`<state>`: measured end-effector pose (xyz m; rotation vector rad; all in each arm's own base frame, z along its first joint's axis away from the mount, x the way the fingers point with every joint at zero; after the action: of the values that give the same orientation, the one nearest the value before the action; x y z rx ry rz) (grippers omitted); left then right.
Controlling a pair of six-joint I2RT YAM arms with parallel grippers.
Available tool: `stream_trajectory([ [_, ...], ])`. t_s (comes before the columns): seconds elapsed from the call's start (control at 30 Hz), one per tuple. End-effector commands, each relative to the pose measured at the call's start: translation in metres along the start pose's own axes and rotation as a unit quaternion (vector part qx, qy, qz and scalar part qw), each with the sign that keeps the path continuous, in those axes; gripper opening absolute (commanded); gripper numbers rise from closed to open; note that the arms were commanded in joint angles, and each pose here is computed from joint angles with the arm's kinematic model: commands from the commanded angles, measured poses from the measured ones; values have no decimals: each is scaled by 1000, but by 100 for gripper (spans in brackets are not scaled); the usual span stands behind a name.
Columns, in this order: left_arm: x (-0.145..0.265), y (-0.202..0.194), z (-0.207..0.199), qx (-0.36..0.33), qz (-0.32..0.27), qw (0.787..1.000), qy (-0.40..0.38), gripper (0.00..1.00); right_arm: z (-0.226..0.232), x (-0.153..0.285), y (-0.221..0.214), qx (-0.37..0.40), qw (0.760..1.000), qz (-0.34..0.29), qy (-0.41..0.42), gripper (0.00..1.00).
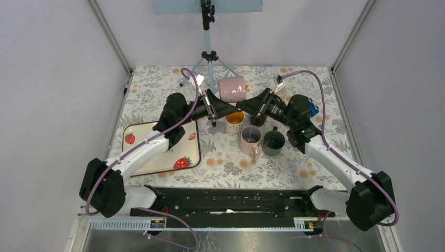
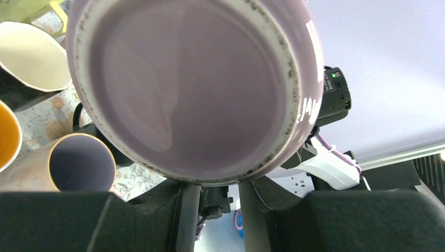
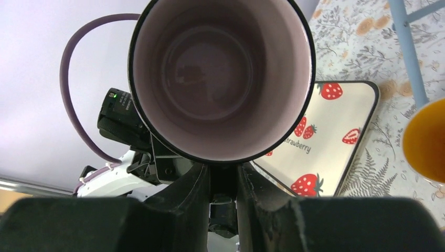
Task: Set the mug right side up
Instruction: Turn over the cup on the tray.
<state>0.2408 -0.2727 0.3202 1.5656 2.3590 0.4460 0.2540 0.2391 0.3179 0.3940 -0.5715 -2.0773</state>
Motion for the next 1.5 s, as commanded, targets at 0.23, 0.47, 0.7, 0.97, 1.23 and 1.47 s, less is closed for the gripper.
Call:
stream_trajectory([
  [0.23, -2, -8, 4, -26, 9, 999, -28, 39, 31, 2, 18, 59, 998, -25, 21, 0],
  [0.47, -1, -11, 15, -21, 10, 1000, -14, 46, 25, 3, 17, 80, 997, -12, -13, 0],
  [0.7, -1, -14, 23, -18, 14, 1000, -3, 46, 20, 4, 13, 99, 994, 20, -37, 0],
  [0.97, 2, -19, 33, -14, 11, 1000, 9, 43, 19, 5, -2, 138, 985, 80, -62, 0],
  [1.23, 13, -31, 46, -5, 12, 999, 31, 41, 17, 0, -31, 169, 972, 130, -94, 0],
  [1.47, 32, -49, 64, 5, 13, 998, 60, 41, 4, -3, -65, 189, 962, 162, -115, 0],
])
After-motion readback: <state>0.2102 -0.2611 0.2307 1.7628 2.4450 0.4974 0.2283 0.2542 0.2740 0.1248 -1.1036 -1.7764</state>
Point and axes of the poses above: each gripper's point midway between its finger pads, its own x axis back along the fingers, its own z axis along the line the jaws close on, y = z × x, the point moved 5 cm from there along x, back along the fingers, and after that the axes turned 4 degrees about x, right-handed, at the moved point
